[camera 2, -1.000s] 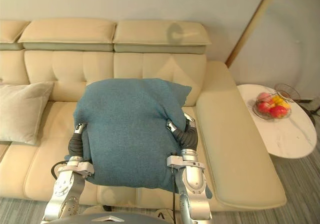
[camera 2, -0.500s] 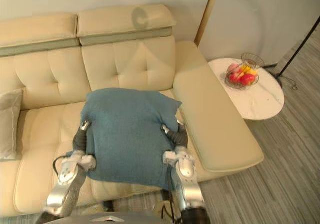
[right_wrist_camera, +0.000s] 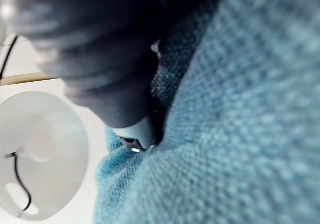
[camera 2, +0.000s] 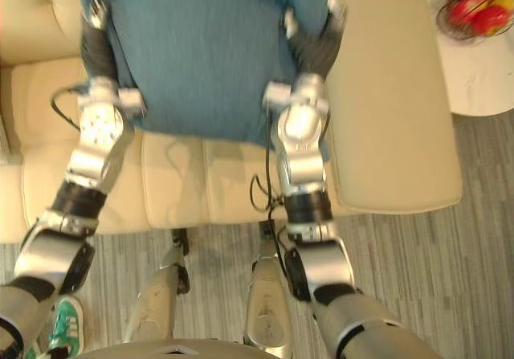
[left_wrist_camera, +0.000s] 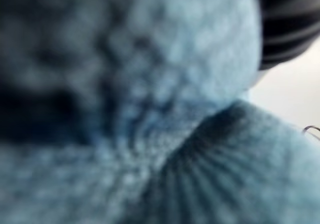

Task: Pick up cushions and gather them together orderly.

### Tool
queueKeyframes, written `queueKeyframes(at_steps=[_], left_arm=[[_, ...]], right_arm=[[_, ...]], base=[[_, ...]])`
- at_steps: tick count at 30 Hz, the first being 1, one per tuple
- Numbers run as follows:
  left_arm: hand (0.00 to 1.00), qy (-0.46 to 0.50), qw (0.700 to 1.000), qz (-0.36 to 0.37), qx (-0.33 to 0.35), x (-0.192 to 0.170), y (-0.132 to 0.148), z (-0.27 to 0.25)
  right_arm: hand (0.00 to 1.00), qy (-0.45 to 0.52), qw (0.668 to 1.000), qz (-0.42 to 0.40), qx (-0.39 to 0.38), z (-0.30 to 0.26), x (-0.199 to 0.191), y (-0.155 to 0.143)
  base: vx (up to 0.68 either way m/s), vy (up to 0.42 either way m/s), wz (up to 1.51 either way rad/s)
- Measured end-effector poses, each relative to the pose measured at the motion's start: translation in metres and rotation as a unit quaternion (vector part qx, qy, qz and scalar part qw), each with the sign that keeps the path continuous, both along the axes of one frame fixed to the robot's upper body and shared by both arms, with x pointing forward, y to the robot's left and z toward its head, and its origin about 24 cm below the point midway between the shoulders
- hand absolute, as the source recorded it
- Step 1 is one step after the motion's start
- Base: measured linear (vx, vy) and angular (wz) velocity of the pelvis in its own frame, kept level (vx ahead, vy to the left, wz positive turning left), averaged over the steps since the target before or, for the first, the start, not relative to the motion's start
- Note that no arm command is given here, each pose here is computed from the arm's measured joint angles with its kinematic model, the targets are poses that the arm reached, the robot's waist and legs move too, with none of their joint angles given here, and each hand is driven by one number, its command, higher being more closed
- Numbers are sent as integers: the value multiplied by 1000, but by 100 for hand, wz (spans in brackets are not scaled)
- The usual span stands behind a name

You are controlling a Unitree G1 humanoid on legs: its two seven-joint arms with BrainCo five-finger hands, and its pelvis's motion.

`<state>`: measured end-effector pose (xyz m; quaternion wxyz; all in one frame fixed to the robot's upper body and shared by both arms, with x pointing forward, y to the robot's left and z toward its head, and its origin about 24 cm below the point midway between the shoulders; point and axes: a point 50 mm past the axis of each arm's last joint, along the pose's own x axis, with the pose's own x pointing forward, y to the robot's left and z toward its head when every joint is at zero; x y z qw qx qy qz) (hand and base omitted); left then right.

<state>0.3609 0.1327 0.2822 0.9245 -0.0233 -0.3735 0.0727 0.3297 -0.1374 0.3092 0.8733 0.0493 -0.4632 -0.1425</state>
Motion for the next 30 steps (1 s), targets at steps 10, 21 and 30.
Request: queueKeyframes(at_steps=[10, 21, 30], left_arm=[[0, -152, 984, 92, -23, -17, -5, 141], [0, -187, 976, 53, -95, -39, -8, 188], [0, -65, 985, 30, -155, 5, 10, 111]], right_arm=[[0, -104, 982, -73, 139, 122, -11, 1], [0, -136, 974, 15, 180, 166, -29, -8], [0, -70, 989, 24, 128, 132, 0, -13]], base=[[-68, -4, 13], [2, 25, 7], [18, 16, 4]])
